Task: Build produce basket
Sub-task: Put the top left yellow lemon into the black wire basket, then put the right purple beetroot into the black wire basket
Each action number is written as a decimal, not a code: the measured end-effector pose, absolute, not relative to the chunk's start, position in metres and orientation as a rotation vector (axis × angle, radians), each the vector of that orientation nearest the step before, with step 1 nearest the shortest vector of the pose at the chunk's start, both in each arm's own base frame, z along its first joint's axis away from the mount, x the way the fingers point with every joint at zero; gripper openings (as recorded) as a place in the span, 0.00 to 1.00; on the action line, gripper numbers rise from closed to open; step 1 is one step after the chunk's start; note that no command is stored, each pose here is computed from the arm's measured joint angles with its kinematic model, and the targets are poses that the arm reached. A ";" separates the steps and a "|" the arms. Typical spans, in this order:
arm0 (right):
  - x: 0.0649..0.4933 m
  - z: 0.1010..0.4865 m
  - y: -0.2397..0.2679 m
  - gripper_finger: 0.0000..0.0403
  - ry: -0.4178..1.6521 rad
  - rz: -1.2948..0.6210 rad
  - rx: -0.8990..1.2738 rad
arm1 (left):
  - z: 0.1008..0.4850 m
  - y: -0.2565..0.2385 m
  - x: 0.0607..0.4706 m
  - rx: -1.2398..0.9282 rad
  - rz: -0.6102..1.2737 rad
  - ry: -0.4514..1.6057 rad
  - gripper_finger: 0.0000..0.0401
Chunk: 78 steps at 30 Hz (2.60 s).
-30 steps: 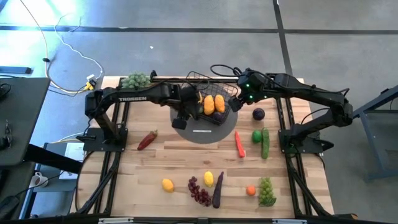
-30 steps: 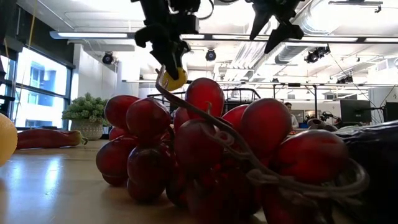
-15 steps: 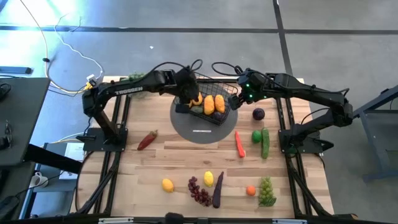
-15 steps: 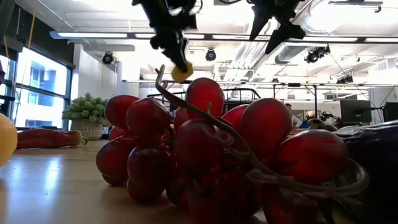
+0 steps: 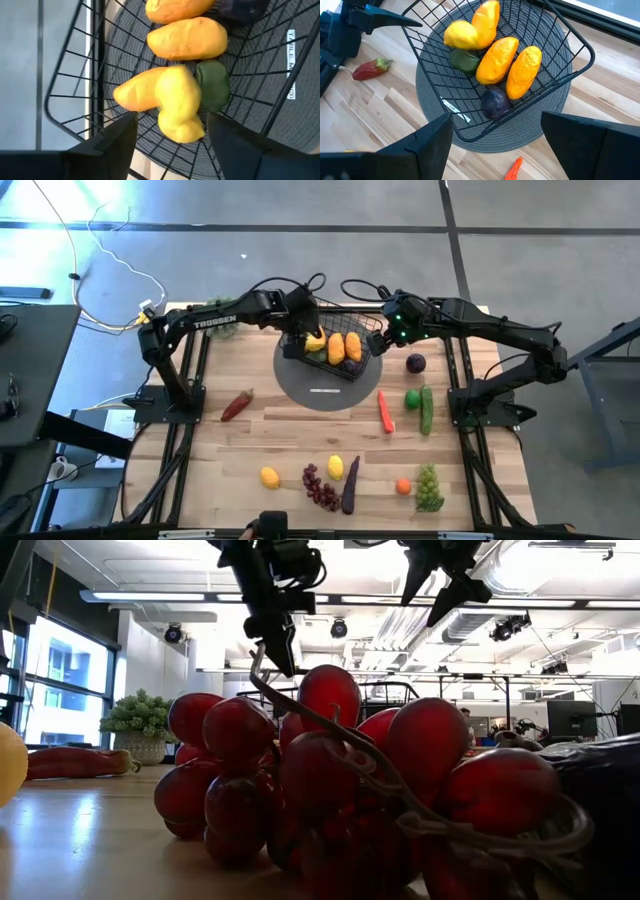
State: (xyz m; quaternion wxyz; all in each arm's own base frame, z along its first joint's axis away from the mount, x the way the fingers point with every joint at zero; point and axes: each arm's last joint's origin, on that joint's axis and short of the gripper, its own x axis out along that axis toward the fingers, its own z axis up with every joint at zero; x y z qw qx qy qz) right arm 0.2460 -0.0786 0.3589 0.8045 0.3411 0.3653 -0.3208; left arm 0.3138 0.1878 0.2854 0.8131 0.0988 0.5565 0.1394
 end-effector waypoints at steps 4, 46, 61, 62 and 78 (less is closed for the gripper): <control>0.246 0.359 -0.079 0.70 0.783 -0.687 0.729 | 0.285 0.189 0.313 0.213 0.342 1.207 0.60; 0.246 0.359 -0.078 0.70 0.798 -0.662 0.690 | 0.249 0.135 0.314 0.140 0.244 1.412 0.61; 0.244 0.356 -0.072 0.70 0.842 -0.657 0.758 | 0.277 0.139 0.313 0.110 0.330 1.406 0.61; 0.244 0.355 -0.069 0.70 0.857 -0.658 0.768 | 0.282 0.139 0.312 0.109 0.333 1.402 0.61; 0.229 0.344 -0.020 0.70 1.038 -0.846 0.820 | 0.311 0.111 0.269 -0.065 0.274 1.188 0.61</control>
